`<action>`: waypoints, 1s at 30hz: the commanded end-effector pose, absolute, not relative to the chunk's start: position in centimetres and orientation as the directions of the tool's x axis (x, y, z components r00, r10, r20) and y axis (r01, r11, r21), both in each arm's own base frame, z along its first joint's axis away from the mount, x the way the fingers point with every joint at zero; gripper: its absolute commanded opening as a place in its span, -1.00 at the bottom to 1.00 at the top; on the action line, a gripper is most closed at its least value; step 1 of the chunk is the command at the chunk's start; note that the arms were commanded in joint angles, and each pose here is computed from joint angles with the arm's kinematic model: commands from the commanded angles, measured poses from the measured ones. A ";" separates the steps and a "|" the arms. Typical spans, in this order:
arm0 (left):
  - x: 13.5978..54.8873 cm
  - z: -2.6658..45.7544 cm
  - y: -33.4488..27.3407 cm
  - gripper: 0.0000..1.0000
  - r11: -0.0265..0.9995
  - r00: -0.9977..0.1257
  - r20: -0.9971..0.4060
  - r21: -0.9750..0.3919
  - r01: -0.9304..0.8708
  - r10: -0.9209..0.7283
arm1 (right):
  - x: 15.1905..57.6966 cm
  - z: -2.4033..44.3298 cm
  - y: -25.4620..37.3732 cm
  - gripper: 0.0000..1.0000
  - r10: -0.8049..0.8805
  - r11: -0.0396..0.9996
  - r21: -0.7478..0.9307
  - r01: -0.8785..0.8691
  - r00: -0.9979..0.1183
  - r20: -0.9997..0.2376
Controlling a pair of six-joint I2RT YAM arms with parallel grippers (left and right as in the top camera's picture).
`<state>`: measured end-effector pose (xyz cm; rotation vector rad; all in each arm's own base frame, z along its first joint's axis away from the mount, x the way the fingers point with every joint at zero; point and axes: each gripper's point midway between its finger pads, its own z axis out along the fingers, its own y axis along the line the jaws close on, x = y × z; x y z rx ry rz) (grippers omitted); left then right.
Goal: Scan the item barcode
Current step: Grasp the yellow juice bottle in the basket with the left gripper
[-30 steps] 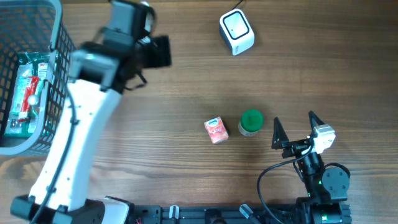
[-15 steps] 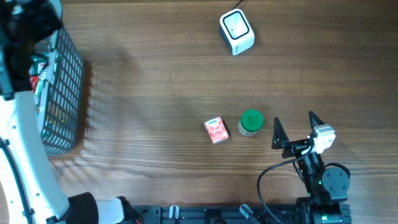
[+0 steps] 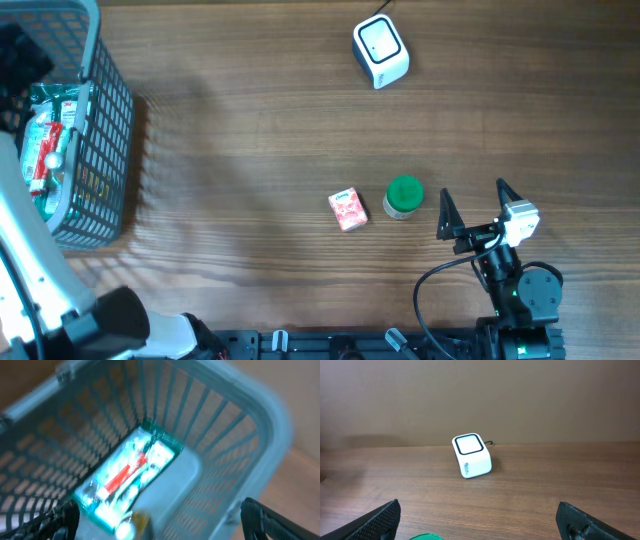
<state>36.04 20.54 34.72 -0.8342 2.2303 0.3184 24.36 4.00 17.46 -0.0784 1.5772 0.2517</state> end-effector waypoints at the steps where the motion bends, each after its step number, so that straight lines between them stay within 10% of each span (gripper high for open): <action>1: 35.8 31.3 21.8 0.89 0.750 -0.602 -0.614 0.025 -0.661 -0.510 | 24.4 17.5 3.8 0.99 0.103 0.975 0.105 -0.197 -0.019 -0.995; 30: 32.6 14.4 22.3 0.78 0.732 -0.723 -0.235 0.062 -0.679 -0.650 | 24.4 17.5 3.8 0.99 0.103 0.975 0.105 -0.197 -0.019 -0.995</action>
